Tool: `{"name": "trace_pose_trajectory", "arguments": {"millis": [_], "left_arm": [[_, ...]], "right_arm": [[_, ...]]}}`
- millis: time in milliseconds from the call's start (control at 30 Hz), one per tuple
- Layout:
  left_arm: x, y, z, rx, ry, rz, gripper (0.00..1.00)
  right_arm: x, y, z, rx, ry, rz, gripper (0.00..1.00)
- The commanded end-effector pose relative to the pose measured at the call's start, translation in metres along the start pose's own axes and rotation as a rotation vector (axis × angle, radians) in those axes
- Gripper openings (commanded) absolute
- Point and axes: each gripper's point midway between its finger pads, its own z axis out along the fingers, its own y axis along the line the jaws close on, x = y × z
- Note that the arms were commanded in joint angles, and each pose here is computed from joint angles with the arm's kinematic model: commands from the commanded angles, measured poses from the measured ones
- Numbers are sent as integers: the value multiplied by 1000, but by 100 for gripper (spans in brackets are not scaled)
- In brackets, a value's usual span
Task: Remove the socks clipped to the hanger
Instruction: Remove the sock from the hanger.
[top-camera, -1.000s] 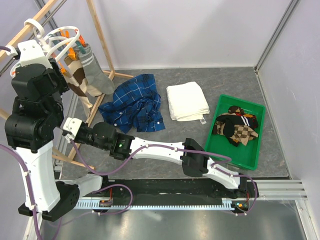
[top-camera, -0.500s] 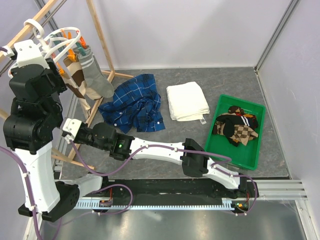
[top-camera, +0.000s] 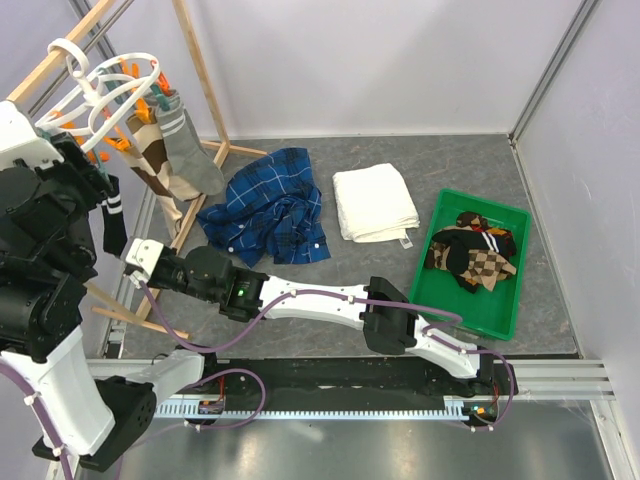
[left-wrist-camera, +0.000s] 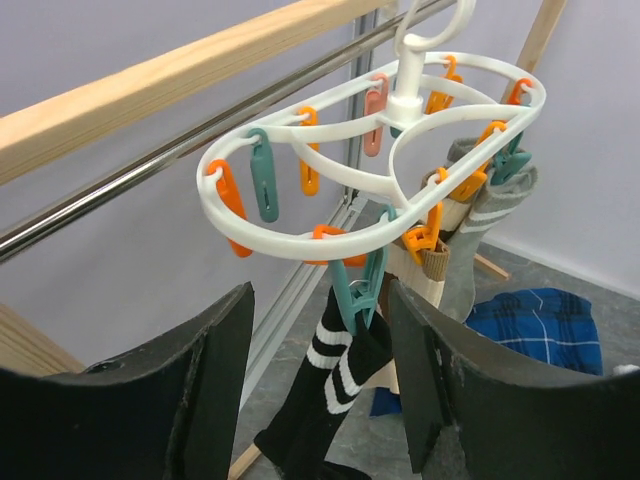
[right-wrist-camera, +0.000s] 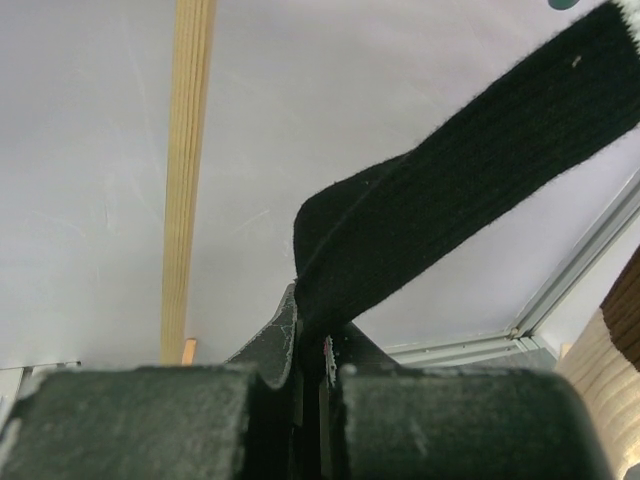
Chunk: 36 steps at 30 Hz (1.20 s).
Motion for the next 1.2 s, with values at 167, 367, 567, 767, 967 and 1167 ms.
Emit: {"name": "trace_pose_trajectory", "arguments": {"millis": [167, 367, 567, 767, 967, 1167], "left_arm": [[24, -24, 26, 9, 76, 24, 63], [33, -17, 33, -63, 100, 50, 63], [28, -14, 29, -53, 86, 68, 63], [25, -9, 24, -60, 73, 66, 63], [33, -12, 27, -54, 94, 73, 63], [26, -12, 19, -22, 74, 40, 63]], "right_arm": [[-35, -2, -6, 2, -53, -8, 0], [-38, -2, -8, -1, -55, -12, 0], [-35, -1, -7, 6, -60, -5, 0], [-36, -7, -7, 28, -49, -15, 0], [-38, -4, -9, 21, -42, -18, 0], [-37, -7, -6, 60, -36, 2, 0]]}}
